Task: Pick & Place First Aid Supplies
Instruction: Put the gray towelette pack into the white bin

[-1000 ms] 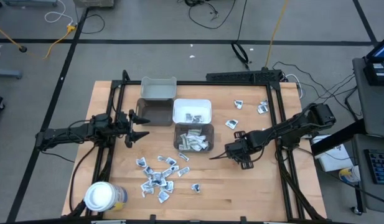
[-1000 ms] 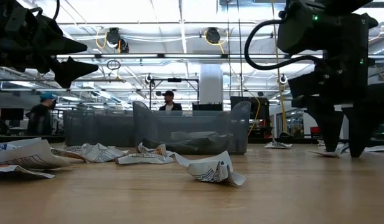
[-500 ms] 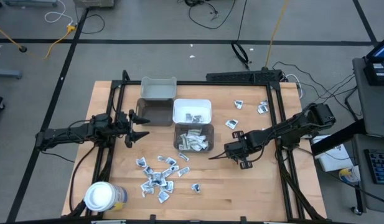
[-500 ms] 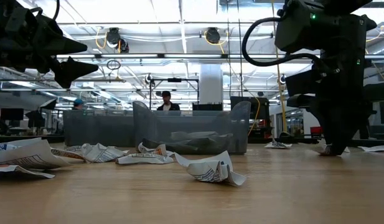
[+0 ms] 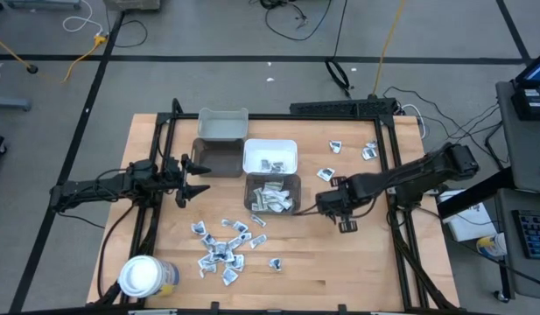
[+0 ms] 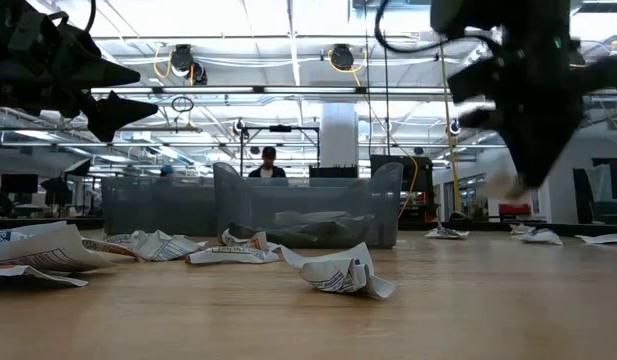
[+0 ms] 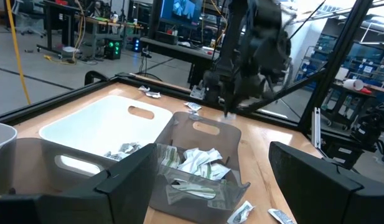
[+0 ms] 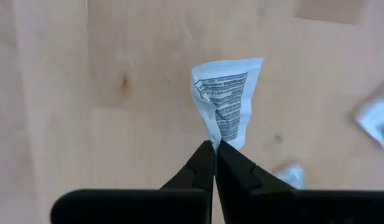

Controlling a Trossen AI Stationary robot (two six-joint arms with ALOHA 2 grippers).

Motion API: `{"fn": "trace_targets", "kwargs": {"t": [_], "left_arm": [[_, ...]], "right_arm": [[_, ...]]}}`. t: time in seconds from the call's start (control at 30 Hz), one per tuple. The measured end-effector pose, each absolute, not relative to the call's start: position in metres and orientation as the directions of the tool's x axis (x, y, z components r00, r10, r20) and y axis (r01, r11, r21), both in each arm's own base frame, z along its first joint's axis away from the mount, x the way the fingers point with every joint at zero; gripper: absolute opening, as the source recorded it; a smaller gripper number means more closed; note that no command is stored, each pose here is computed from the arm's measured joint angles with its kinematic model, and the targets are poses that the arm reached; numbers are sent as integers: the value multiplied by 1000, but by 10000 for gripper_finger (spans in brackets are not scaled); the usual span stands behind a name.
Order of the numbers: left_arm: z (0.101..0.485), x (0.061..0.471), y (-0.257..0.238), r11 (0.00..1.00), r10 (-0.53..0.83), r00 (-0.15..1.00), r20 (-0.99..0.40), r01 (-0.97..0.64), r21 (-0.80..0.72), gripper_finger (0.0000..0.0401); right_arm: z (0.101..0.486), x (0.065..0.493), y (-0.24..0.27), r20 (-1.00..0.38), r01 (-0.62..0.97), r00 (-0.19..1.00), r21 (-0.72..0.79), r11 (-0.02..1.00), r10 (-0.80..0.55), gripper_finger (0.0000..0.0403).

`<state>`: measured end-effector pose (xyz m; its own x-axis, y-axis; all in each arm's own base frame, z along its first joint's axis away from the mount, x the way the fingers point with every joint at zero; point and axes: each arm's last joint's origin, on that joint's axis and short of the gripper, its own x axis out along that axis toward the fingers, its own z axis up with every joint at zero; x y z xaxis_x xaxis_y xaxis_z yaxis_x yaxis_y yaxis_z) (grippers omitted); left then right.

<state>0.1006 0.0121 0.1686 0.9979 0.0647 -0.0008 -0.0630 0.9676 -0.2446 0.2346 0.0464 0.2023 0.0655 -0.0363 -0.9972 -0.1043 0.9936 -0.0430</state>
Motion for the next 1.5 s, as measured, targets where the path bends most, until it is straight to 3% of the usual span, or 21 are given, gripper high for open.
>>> {"fn": "trace_targets", "kwargs": {"t": [0.33, 0.67, 1.1, 1.5], "left_arm": [[168, 101, 12, 968, 65, 998, -1, -63, -245, 310], [169, 101, 12, 968, 64, 998, -1, -63, -245, 310], [169, 101, 12, 968, 65, 998, -1, -63, -245, 310], [169, 101, 12, 968, 64, 998, -1, -63, -245, 310]], "right_arm": [[272, 242, 30, -996, 66, 92, 19, 998, 13, 1], [283, 283, 0, -992, 83, 124, 24, 996, 13, 0], [310, 361, -85, -990, 124, 142, 12, 992, -5, 0], [309, 384, -122, -989, 179, 149, 5, 984, -22, 0]]}}
